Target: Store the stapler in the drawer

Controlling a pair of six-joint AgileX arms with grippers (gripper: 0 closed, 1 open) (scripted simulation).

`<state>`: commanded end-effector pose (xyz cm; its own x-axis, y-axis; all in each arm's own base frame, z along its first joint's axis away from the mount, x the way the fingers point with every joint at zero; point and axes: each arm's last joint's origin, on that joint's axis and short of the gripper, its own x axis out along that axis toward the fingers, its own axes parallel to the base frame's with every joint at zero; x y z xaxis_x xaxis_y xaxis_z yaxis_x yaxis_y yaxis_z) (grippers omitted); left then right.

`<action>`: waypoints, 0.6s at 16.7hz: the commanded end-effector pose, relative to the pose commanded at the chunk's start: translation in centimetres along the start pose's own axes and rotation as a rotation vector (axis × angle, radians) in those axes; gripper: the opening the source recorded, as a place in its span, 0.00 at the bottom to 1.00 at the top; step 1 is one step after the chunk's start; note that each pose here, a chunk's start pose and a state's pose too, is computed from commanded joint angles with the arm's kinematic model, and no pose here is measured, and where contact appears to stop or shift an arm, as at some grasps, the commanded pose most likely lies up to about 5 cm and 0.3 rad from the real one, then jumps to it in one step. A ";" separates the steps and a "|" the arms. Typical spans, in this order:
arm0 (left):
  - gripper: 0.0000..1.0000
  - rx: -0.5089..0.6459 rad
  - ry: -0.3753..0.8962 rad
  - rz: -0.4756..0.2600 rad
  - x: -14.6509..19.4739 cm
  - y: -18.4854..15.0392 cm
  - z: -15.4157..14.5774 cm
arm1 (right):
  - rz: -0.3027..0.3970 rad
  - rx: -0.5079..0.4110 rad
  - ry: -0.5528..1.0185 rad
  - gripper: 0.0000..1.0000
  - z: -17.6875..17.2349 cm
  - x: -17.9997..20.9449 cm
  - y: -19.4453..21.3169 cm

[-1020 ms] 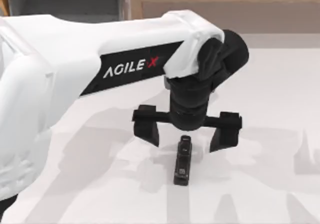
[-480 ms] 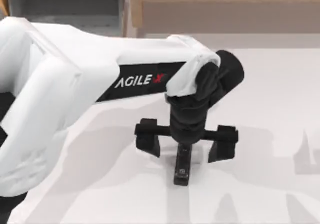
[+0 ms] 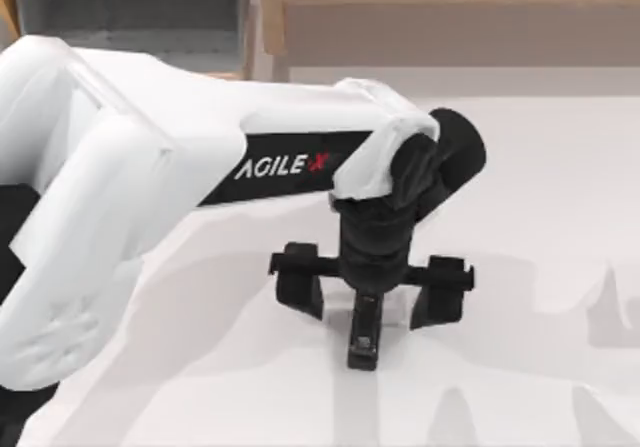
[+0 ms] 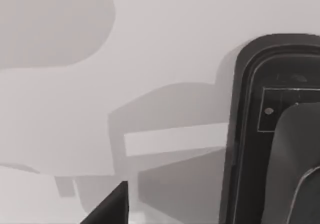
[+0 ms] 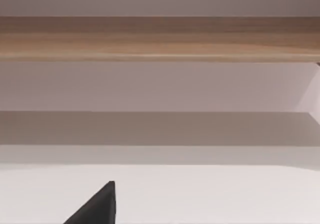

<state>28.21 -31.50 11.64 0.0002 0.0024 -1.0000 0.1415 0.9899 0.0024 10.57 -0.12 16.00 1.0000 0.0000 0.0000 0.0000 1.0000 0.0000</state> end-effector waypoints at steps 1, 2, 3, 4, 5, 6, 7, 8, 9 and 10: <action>0.70 0.000 0.000 0.000 0.0 0.0 0.0 | 0.000 0.000 0.000 1.00 0.0 0.0 0.0; 0.62 0.000 0.000 0.000 0.0 0.0 0.0 | 0.000 0.000 0.000 1.00 0.0 0.0 0.0; 0.55 0.000 0.000 0.000 0.0 0.0 0.0 | 0.000 0.000 0.000 1.00 0.0 0.0 0.0; 0.47 0.000 0.000 0.000 0.0 0.0 0.0 | 0.000 0.000 0.000 1.00 0.0 0.0 0.0; 0.40 0.000 0.000 0.000 0.0 0.0 0.0 | 0.000 0.000 0.000 1.00 0.0 0.0 0.0; 0.32 0.000 0.000 0.000 0.0 0.0 0.0 | 0.000 0.000 0.000 1.00 0.0 0.0 0.0; 0.25 0.000 0.000 0.000 0.0 0.0 0.0 | 0.000 0.000 0.000 1.00 0.0 0.0 0.0; 0.17 0.000 0.000 0.000 0.0 0.0 0.0 | 0.000 0.000 0.000 1.00 0.0 0.0 0.0; 0.10 0.000 0.000 0.000 0.0 0.0 0.0 | 0.000 0.000 0.000 1.00 0.0 0.0 0.0; 0.02 0.000 0.000 0.000 0.0 0.0 0.0 | 0.000 0.000 0.000 1.00 0.0 0.0 0.0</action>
<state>28.21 -31.50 11.64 0.0002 0.0024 -1.0000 0.1415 0.9899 0.0024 10.57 -0.12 16.00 1.0000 0.0000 0.0000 0.0000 1.0000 0.0000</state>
